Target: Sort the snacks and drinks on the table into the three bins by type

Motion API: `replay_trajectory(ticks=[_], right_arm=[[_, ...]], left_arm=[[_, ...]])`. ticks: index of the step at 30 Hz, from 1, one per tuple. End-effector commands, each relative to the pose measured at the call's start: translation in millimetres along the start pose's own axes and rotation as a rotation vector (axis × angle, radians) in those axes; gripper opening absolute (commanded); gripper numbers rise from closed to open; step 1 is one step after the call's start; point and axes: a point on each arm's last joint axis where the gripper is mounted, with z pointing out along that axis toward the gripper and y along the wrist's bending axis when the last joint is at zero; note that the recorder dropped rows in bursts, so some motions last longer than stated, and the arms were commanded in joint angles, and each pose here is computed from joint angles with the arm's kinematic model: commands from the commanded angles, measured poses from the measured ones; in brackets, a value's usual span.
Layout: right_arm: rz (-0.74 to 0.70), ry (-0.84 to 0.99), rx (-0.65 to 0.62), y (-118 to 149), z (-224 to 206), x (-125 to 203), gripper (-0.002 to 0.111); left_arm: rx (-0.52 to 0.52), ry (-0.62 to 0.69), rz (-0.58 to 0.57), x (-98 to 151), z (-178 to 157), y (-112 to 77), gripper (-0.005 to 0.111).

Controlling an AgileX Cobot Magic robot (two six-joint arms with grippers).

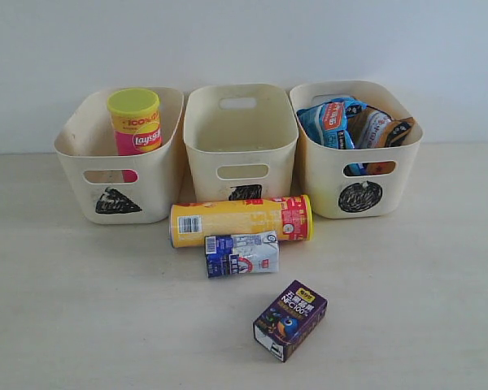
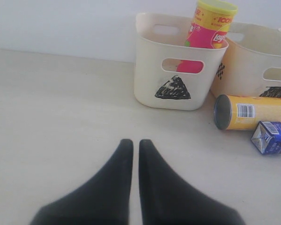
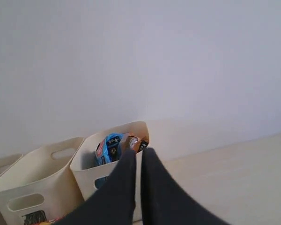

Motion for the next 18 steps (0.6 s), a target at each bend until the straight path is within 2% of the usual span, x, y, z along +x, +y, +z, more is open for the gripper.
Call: replay_trajectory(ticks=[1, 6, 9, 14, 18], right_arm=[[-0.138, -0.107, 0.015, -1, -1, -9, 0.000], [-0.336, -0.073, -0.003, 2, -1, -5, 0.000], [-0.342, 0.133, 0.073, -3, -3, 14, 0.000], [-0.369, 0.379, 0.090, -8, -8, 35, 0.000], [-0.378, 0.413, 0.092, -8, -10, 37, 0.000]], left_arm=[[0.000, -0.019, -0.011, -2, -1, -0.1, 0.004], [0.000, -0.019, -0.011, -2, -1, -0.1, 0.004], [0.000, -0.019, -0.011, -2, -1, -0.1, 0.004], [0.000, -0.019, -0.011, -2, -1, -0.1, 0.004], [0.000, -0.019, -0.011, -2, -1, -0.1, 0.004]])
